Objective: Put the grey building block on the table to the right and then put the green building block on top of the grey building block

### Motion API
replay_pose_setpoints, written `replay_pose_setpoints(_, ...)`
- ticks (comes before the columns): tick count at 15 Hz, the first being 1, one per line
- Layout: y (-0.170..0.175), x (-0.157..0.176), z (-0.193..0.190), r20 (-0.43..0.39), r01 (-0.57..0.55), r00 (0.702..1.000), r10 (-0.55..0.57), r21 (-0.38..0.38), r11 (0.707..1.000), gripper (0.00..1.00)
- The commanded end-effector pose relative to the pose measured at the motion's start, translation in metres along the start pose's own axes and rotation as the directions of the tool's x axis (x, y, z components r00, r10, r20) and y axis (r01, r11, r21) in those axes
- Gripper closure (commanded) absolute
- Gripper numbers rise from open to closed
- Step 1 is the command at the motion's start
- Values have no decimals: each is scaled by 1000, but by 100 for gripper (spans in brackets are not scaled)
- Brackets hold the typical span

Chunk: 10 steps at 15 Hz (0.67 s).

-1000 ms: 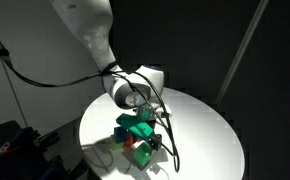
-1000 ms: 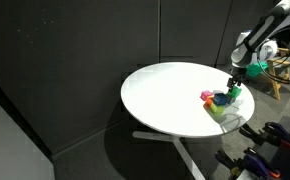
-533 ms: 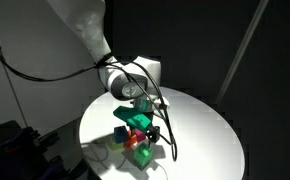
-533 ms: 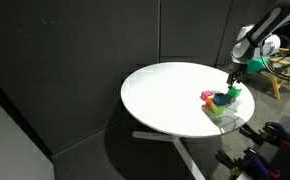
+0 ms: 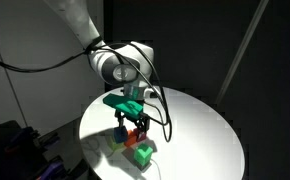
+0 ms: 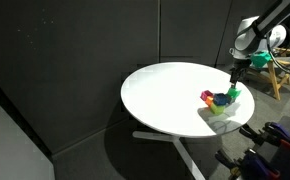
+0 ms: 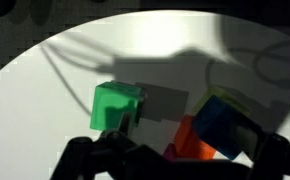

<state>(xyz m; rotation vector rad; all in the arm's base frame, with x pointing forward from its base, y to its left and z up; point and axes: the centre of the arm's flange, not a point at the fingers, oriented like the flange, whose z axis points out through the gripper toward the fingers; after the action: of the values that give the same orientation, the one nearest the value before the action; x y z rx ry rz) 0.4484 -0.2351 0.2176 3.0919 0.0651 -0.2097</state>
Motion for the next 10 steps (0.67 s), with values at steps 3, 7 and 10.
replay_pose_setpoints(3,-43,-21,-28,13,89,996,-89,-16,996,0)
replay_pose_setpoints(7,-72,-24,-39,0,60,998,-60,-23,998,0)
replay_pose_setpoints(10,-88,-26,-50,-30,-27,999,26,-24,999,0)
